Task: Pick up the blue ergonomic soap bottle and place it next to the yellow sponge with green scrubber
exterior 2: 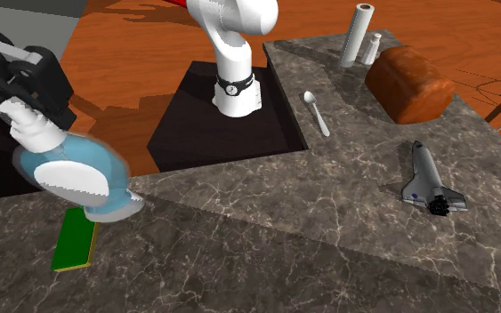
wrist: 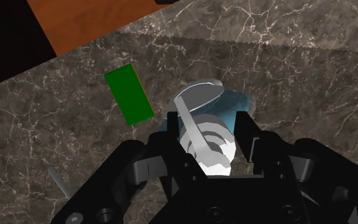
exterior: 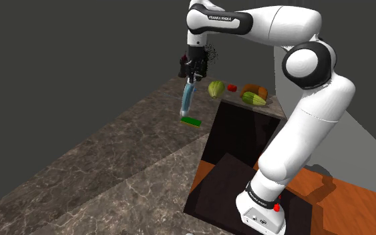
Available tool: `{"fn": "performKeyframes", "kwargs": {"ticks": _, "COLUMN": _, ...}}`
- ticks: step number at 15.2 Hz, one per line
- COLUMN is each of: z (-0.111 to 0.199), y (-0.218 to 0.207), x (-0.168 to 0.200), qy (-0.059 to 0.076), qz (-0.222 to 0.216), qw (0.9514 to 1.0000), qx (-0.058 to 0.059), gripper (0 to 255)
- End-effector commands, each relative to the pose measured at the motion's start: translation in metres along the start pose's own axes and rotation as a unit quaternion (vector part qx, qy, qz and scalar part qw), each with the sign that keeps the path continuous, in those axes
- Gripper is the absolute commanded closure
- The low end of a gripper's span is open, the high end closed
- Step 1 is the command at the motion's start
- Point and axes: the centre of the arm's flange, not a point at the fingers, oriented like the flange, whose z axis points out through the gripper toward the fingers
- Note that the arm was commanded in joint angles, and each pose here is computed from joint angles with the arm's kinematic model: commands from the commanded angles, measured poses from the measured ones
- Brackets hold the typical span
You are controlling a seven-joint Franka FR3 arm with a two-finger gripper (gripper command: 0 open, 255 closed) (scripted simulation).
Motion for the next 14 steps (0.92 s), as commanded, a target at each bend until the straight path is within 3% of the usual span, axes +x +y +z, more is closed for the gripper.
{"fn": "performKeyframes", "kwargs": {"ticks": 1, "z": 0.010, "y": -0.002, "x": 0.001, "qy": 0.000, "qz": 0.000, "qw": 1.0000, "qx": 0.000, "gripper": 255}}
{"fn": "performKeyframes", "kwargs": {"ticks": 14, "z": 0.078, "y": -0.006, "x": 0.011, "qy": 0.000, "qz": 0.000, "qw": 1.0000, "qx": 0.000, "gripper": 255}}
